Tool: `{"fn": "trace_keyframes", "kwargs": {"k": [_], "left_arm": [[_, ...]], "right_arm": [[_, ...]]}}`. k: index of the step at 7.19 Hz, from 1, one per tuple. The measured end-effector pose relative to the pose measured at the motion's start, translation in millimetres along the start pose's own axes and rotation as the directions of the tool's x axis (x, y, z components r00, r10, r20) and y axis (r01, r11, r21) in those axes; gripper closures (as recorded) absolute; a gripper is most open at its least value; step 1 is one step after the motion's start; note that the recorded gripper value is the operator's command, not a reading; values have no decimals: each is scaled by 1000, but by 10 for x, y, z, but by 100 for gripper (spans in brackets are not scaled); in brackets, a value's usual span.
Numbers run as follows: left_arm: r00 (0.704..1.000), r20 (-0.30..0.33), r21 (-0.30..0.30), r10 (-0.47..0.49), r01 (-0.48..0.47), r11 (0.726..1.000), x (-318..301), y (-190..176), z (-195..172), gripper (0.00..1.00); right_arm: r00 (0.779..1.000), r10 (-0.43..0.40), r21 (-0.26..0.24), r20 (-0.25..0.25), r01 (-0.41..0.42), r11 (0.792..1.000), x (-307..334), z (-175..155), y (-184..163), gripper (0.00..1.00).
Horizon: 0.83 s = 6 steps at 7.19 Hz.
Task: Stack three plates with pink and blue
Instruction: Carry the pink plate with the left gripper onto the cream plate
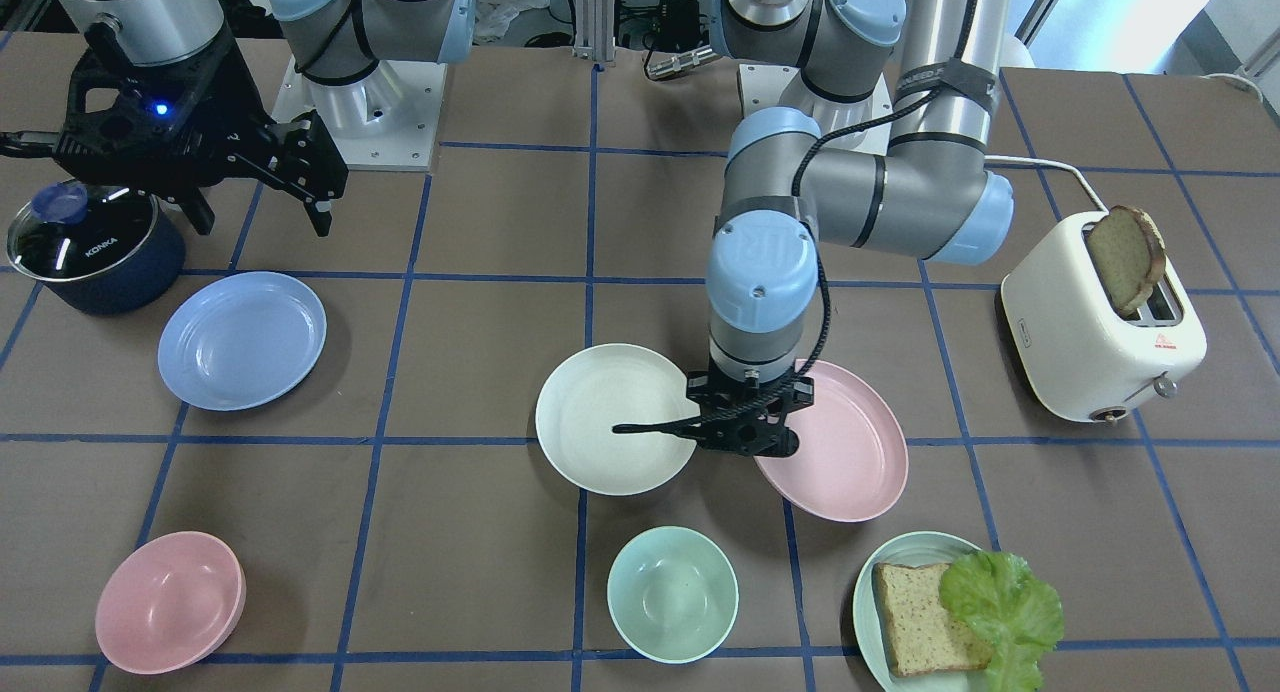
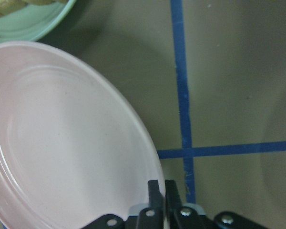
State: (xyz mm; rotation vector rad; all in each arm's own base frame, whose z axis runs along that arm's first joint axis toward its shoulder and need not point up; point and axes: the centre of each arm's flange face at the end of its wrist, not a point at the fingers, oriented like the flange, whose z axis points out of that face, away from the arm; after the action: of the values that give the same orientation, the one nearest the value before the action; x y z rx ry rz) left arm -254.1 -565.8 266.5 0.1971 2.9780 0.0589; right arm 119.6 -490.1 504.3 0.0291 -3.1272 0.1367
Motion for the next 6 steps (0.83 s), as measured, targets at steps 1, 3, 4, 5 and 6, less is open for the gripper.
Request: {"fn": "trace_keyframes", "kwargs": {"k": [1,3,4,5,6], "left_arm": [[1000,-14,27,11,-10,1000,441,59,-143,100],[999,-33,64,39,-37,997,1156,234,-323,100],[998,-34,63,52,-50,997,1360,268,-268,100],[997,-32,62,67,-65,996,1539,292,-189,100],[997,-32,67,76,-73,995,1727,321,-122,100]], "right_arm": [[1000,-1,-1,-3,1,1000,4,3,-2,0],[1000,-1,-2,-6,1,1000,10,8,-6,0],[1000,-1,-2,-8,1,1000,14,10,-7,0],[1000,0,-2,-9,0,1000,23,10,-9,0],[1000,0,-3,-9,0,1000,30,13,-12,0]]}}
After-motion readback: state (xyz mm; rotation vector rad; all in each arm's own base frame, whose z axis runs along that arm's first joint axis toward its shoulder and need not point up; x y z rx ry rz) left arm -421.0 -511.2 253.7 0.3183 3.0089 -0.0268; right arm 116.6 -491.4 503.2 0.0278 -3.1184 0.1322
